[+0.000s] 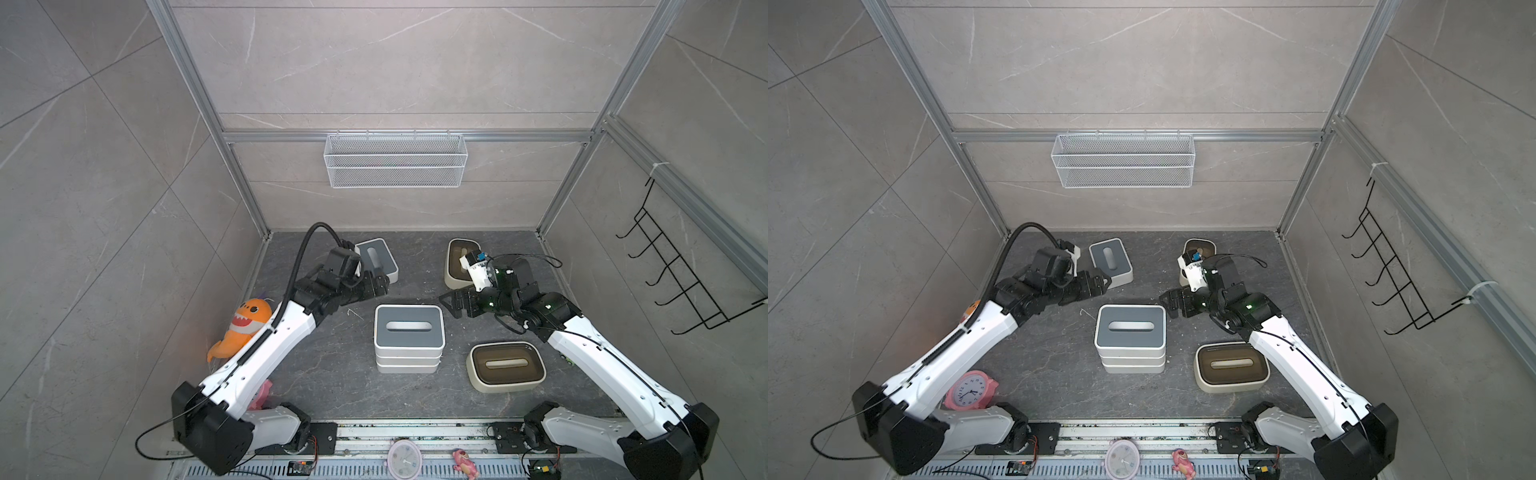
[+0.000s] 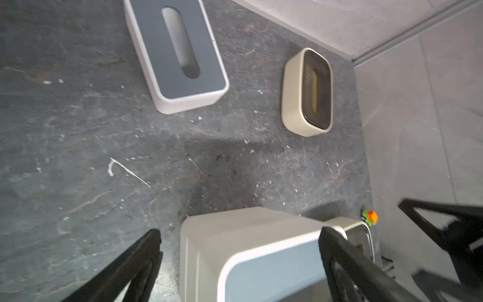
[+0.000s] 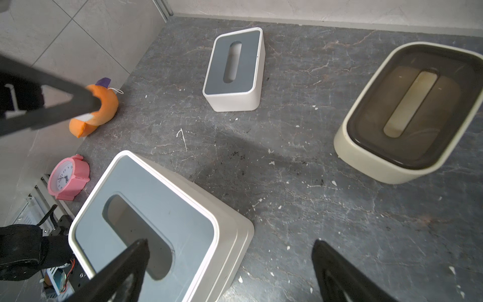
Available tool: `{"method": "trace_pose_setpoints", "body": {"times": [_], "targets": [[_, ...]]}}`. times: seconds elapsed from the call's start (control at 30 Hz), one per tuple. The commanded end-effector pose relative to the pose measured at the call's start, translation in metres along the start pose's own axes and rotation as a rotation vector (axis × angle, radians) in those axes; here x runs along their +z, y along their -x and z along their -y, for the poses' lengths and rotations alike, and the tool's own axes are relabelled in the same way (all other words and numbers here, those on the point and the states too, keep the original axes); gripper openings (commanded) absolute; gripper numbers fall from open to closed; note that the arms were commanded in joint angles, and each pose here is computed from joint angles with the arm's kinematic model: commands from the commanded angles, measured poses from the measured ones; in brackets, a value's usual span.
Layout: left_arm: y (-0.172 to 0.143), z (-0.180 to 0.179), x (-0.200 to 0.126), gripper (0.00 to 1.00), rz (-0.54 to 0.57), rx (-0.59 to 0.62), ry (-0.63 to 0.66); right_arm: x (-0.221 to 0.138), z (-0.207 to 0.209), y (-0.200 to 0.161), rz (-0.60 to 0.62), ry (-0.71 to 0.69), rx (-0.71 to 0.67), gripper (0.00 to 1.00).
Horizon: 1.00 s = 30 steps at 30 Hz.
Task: Stack the tissue boxes
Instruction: Adjust the tissue box on the tissue box, then pick up the tissue box from the center of the board.
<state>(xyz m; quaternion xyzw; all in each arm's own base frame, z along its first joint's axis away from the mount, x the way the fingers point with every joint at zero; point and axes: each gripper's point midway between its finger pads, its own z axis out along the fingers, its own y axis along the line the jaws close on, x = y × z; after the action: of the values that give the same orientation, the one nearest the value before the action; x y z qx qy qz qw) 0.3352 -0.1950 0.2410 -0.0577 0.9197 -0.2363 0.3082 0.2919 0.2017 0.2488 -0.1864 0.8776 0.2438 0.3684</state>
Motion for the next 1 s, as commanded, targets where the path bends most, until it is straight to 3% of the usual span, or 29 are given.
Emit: {"method": "trace_pose_setpoints", "body": {"times": [0.0, 0.2, 0.3, 0.43, 0.63, 0.97], "targets": [[0.026, -0.038, 0.038, 0.94, -0.045, -0.017, 0.101, 0.002, -0.005, 0.023, 0.061, 0.023, -0.038, 1.00], [0.078, -0.071, 0.120, 0.90, -0.085, 0.005, 0.257, 0.010, -0.013, 0.019, 0.057, 0.076, -0.100, 1.00], [0.092, -0.083, 0.150, 0.89, -0.081, 0.008, 0.314, 0.006, -0.025, 0.021, 0.101, 0.147, -0.142, 1.00], [0.101, -0.088, 0.180, 0.87, -0.070, 0.001, 0.328, 0.004, -0.026, 0.029, 0.140, 0.140, -0.189, 1.00], [0.097, -0.090, 0.209, 0.83, -0.088, -0.031, 0.303, 0.017, -0.026, 0.039, 0.135, 0.148, -0.190, 1.00], [0.087, -0.099, 0.227, 0.76, -0.106, -0.060, 0.312, 0.026, -0.029, 0.039, 0.123, 0.175, -0.191, 1.00]]}}
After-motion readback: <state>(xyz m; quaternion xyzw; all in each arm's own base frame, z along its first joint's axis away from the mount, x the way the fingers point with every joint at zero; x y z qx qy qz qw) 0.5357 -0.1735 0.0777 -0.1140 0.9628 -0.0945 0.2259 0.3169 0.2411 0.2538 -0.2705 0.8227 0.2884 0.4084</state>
